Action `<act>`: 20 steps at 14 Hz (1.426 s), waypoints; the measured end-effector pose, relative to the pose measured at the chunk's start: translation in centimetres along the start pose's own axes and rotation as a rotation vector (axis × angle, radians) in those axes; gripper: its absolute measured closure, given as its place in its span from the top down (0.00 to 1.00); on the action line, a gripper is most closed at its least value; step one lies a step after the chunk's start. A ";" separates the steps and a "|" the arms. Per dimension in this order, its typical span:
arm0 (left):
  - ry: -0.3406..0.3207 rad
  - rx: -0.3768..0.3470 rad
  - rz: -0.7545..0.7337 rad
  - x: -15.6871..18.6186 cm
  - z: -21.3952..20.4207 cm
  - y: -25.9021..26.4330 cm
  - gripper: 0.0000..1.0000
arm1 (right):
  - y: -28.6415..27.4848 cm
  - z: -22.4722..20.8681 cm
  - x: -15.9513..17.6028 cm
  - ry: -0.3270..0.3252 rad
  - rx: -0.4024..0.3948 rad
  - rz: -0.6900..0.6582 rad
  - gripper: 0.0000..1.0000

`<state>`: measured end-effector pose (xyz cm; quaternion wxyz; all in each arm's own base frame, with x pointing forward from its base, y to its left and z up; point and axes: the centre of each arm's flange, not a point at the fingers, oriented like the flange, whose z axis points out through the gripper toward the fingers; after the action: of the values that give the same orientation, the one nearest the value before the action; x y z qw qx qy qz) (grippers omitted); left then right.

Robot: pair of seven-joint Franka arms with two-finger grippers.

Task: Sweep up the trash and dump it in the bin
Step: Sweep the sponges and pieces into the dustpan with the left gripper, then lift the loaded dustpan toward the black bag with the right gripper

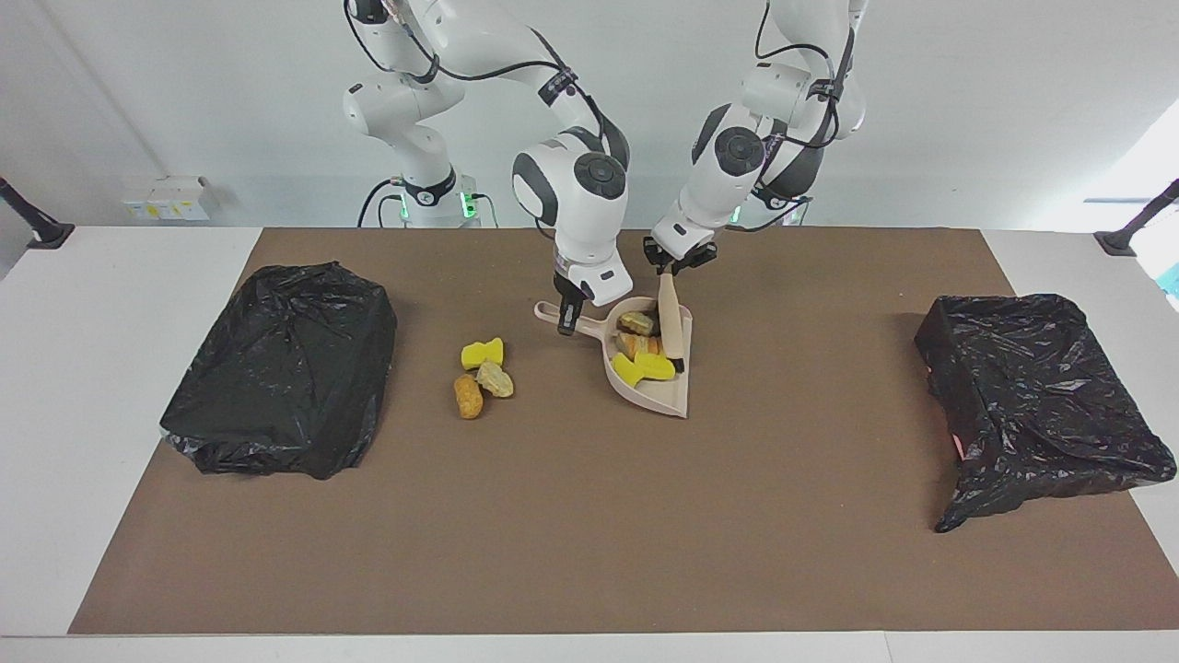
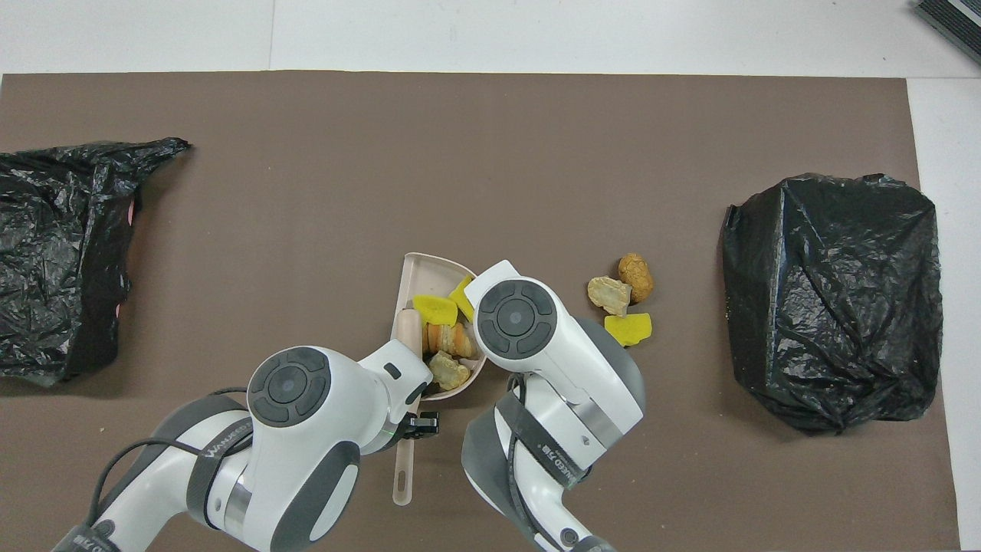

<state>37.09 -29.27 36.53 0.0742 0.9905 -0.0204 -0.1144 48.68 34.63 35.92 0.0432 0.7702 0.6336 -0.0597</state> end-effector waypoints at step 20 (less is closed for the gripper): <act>0.086 0.111 -0.181 4.1 -0.8 -6.1 0.26 | 8.4 -12.4 -17.7 0.138 -0.052 0.224 0.32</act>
<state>41.42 -23.41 35.49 0.0092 0.9948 0.0658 -0.0768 54.04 17.62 50.72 0.0260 0.8369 0.5466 0.0151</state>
